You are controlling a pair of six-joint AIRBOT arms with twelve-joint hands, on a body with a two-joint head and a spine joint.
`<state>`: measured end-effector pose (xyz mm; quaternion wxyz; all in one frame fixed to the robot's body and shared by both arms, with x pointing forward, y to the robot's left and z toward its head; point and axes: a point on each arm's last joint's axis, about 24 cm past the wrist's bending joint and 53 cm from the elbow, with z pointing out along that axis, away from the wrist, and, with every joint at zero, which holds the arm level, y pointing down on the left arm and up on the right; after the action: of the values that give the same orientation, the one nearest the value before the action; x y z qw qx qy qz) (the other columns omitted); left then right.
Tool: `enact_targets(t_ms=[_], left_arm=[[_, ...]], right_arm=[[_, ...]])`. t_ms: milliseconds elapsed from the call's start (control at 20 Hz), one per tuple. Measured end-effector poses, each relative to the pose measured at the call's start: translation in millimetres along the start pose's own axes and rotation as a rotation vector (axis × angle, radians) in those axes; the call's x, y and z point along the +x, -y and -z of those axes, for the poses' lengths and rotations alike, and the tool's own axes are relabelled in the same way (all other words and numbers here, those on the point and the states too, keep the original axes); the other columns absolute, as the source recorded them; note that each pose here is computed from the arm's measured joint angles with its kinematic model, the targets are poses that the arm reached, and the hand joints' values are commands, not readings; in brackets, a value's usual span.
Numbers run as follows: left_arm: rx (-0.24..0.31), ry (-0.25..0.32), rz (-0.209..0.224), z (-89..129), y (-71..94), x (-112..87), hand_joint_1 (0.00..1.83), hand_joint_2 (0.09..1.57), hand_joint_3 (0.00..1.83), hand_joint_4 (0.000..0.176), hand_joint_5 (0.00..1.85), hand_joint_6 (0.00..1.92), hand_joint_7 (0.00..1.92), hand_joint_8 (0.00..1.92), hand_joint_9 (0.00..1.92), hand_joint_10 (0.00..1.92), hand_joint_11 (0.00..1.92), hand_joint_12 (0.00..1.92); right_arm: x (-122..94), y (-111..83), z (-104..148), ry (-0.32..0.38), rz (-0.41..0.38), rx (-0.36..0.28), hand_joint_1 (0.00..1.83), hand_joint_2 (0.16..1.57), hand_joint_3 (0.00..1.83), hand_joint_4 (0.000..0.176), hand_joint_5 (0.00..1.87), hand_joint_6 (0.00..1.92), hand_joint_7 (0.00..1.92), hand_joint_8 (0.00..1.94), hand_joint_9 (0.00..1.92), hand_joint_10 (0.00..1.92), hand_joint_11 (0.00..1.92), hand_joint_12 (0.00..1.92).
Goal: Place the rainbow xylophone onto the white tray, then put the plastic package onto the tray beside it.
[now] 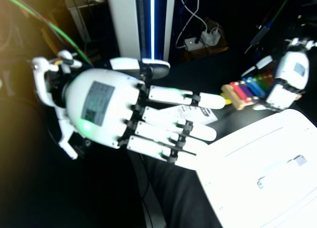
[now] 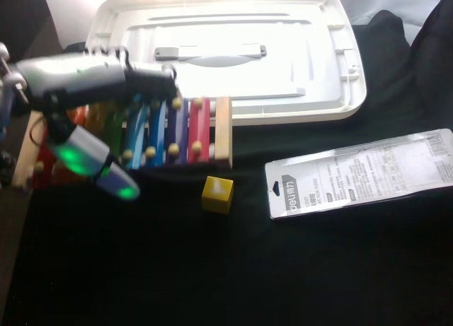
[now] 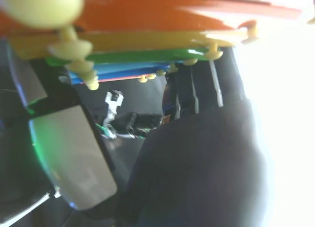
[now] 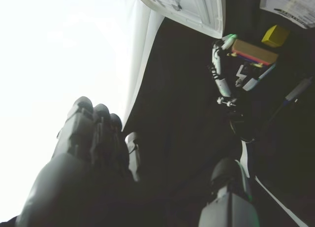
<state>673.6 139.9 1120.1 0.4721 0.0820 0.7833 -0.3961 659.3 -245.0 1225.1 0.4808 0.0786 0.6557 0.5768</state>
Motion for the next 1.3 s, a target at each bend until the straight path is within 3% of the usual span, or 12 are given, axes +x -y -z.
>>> enact_targets(t_ms=[150, 300, 350, 400, 500, 700, 800, 850, 900, 1000, 1100, 1300], left_arm=[[0.028, 0.047, -0.01, -1, 10.4, -21.5, 1.31, 1.21, 0.0, 0.0, 0.45, 1.01, 0.75, 1.38, 0.51, 1.44, 0.38, 1.65], [0.047, 0.107, -0.022, -1, 17.5, -50.0, 1.32, 1.2, 0.0, 0.0, 0.45, 1.0, 0.77, 1.34, 0.54, 1.37, 0.42, 1.59], [0.049, 0.142, -0.037, 0, 18.6, -67.7, 1.25, 1.09, 0.0, 0.0, 0.47, 0.99, 0.58, 1.18, 0.56, 1.29, 0.44, 1.55], [0.043, 0.167, -0.043, 1, 17.3, -80.1, 1.31, 1.17, 0.0, 0.0, 0.47, 1.0, 0.75, 1.28, 0.59, 1.3, 0.48, 1.59], [0.014, 0.205, -0.056, -1, 10.7, -101.5, 1.32, 1.2, 0.0, 0.0, 0.46, 1.01, 0.76, 1.36, 0.59, 1.34, 0.49, 1.62], [-0.039, 0.224, -0.105, -22, 6.9, -121.7, 1.27, 1.06, 0.0, 0.0, 0.55, 0.83, 0.67, 1.0, 0.63, 1.1, 0.53, 1.49], [-0.041, 0.235, -0.102, -35, 8.2, -127.7, 1.29, 1.01, 0.0, 0.0, 0.62, 0.75, 0.64, 0.87, 0.64, 1.01, 0.54, 1.39], [-0.046, 0.241, -0.099, -43, 8.7, -131.2, 1.33, 1.11, 0.01, 0.0, 0.64, 0.75, 0.83, 1.11, 0.67, 1.03, 0.58, 1.42], [-0.052, 0.252, -0.095, -50, 8.3, -137.0, 1.21, 1.17, 0.01, 0.0, 0.74, 1.15, 0.87, 1.21, 0.71, 1.02, 0.61, 1.4], [-0.074, 0.274, -0.063, -61, -0.8, -145.5, 1.17, 1.23, 0.0, 0.0, 0.68, 1.35, 0.83, 1.32, 0.71, 1.09, 0.62, 1.51], [-0.129, 0.293, -0.021, -71, -17.8, -150.7, 1.32, 1.17, 0.0, 0.0, 0.49, 1.04, 0.82, 1.26, 0.68, 1.13, 0.59, 1.52], [-0.21, 0.296, 0.007, -80, -43.8, -146.2, 1.33, 1.16, 0.0, 0.0, 0.52, 0.95, 0.84, 1.23, 0.7, 1.01, 0.57, 1.34]], right_arm=[[0, 0.0, 0, 0.0, 0.0, 0.0, 0.4, 0.81, 0.0, 0.176, 0.0, 0.0, 0.06, 0.01, 0.09, 0.03, 0.0, 0.17], [2, 0.5, -1, -0.002, -0.004, -0.002, 0.4, 0.81, 0.0, 0.176, 0.0, 0.0, 0.08, 0.01, 0.1, 0.03, 0.0, 0.33], [4, 1.6, -2, -0.003, -0.009, -0.003, 0.39, 0.79, 0.0, 0.176, 0.0, 0.0, 0.08, 0.01, 0.11, 0.03, 0.0, 0.33], [5, 2.0, -3, -0.005, -0.011, -0.003, 0.39, 0.77, 0.0, 0.176, 0.0, 0.0, 0.08, 0.0, 0.11, 0.03, 0.0, 0.33], [7, 3.8, -4, -0.008, -0.014, -0.003, 0.38, 0.76, 0.0, 0.176, 0.0, 0.0, 0.08, 0.0, 0.12, 0.03, 0.0, 0.43], [8, 5.2, -5, -0.007, -0.014, -0.007, 0.38, 0.75, 0.0, 0.176, 0.0, 0.0, 0.1, 0.01, 0.13, 0.04, 0.0, 0.49], [10, 7.6, -7, -0.006, -0.022, -0.007, 0.42, 0.78, 0.0, 0.176, 0.0, 0.0, 0.12, 0.01, 0.17, 0.06, 0.0, 0.69], [11, 9.3, -8, -0.01, -0.021, -0.007, 0.44, 0.79, 0.0, 0.176, 0.0, 0.0, 0.14, 0.01, 0.17, 0.07, 0.0, 0.73], [13, 11.0, -9, -0.012, -0.022, -0.007, 0.46, 0.79, 0.0, 0.176, 0.0, 0.0, 0.15, 0.01, 0.17, 0.06, 0.0, 0.76], [17, 12.1, -11, -0.02, -0.024, -0.013, 0.47, 0.8, 0.01, 0.176, 0.0, 0.0, 0.15, 0.01, 0.18, 0.06, 0.0, 0.77], [18, 12.8, -13, -0.021, -0.025, -0.018, 0.48, 0.8, 0.0, 0.176, 0.0, 0.0, 0.16, 0.01, 0.2, 0.06, 0.0, 0.8], [19, 8.7, -18, -0.018, -0.03, -0.047, 0.54, 0.86, 0.01, 0.176, 0.04, 0.0, 0.19, 0.0, 0.24, 0.03, 0.0, 0.74]])
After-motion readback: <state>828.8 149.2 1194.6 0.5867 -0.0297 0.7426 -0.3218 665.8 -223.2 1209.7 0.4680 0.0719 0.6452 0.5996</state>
